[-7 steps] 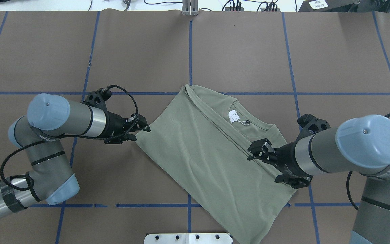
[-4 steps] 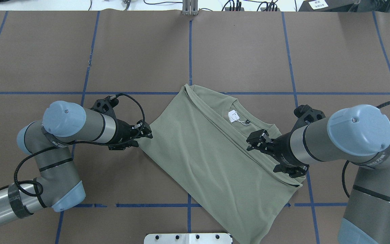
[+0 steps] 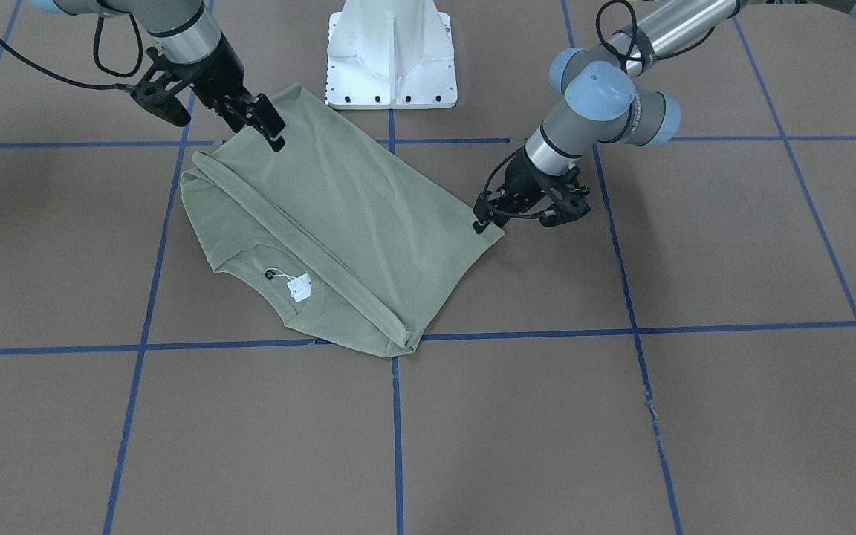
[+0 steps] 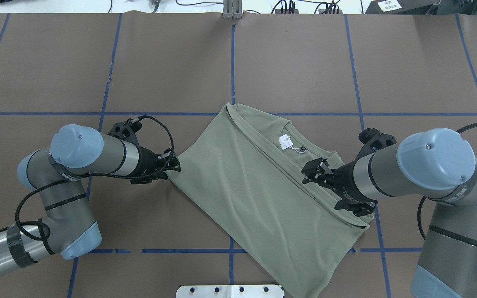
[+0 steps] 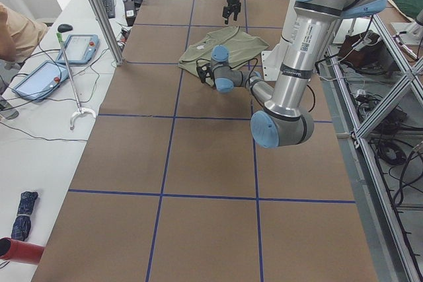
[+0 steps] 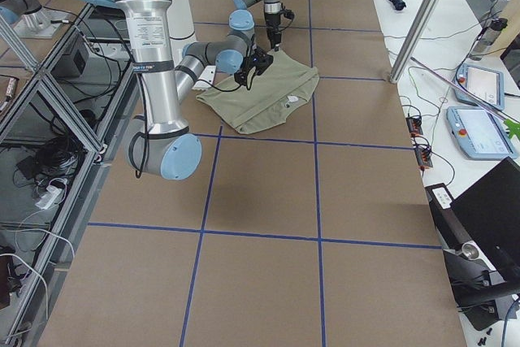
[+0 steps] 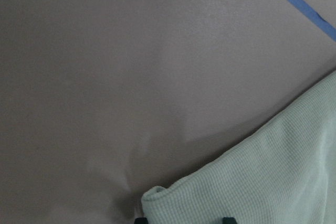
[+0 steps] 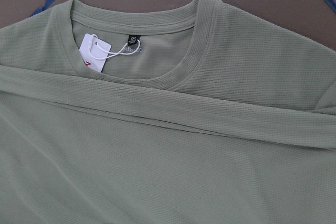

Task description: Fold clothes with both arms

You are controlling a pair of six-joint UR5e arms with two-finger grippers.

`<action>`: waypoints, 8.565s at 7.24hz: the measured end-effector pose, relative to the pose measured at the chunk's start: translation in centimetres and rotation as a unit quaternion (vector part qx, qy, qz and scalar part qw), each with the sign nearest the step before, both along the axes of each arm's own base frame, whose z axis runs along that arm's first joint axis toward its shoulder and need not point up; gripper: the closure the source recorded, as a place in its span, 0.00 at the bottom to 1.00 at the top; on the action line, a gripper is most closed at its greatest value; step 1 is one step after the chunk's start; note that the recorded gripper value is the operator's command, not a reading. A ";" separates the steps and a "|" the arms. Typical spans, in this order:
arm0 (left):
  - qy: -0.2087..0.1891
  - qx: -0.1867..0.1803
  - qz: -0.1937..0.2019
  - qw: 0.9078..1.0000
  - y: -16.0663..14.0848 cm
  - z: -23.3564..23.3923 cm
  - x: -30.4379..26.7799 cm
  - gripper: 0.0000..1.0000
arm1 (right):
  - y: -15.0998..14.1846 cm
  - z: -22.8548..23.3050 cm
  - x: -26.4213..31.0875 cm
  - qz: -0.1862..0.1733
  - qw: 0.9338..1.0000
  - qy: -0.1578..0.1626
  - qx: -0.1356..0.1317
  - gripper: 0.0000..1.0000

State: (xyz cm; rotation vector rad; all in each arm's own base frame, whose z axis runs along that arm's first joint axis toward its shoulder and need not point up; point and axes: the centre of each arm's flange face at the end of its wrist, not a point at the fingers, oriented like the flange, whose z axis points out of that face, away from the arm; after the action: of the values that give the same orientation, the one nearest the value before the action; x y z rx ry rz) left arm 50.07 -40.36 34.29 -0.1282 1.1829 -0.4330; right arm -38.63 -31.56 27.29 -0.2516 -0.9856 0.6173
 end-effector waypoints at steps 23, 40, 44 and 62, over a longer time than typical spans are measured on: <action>0.071 0.140 -0.039 0.987 -14.6 -3.5 -15.1 0.38 | -7.0 -3.8 -18.2 -0.312 0.919 0.127 0.206 0.00; 0.069 0.131 -0.031 0.988 -13.8 -2.0 -15.6 0.37 | -7.0 -3.3 -23.3 -0.384 0.893 0.186 0.145 0.00; 0.075 0.134 -0.024 0.988 -13.3 -2.6 -15.9 0.36 | -5.1 0.8 -16.9 -0.420 0.869 0.208 0.156 0.00; 0.081 0.134 -0.021 0.987 -13.0 -3.1 -16.2 0.36 | -17.8 4.0 -14.2 -0.416 0.851 0.231 0.222 0.00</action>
State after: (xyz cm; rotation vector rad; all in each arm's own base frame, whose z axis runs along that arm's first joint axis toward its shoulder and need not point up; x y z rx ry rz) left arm 33.88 -53.33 31.14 0.0952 1.3948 -0.3008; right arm -52.84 -49.35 31.26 -0.0869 -0.4434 -0.3503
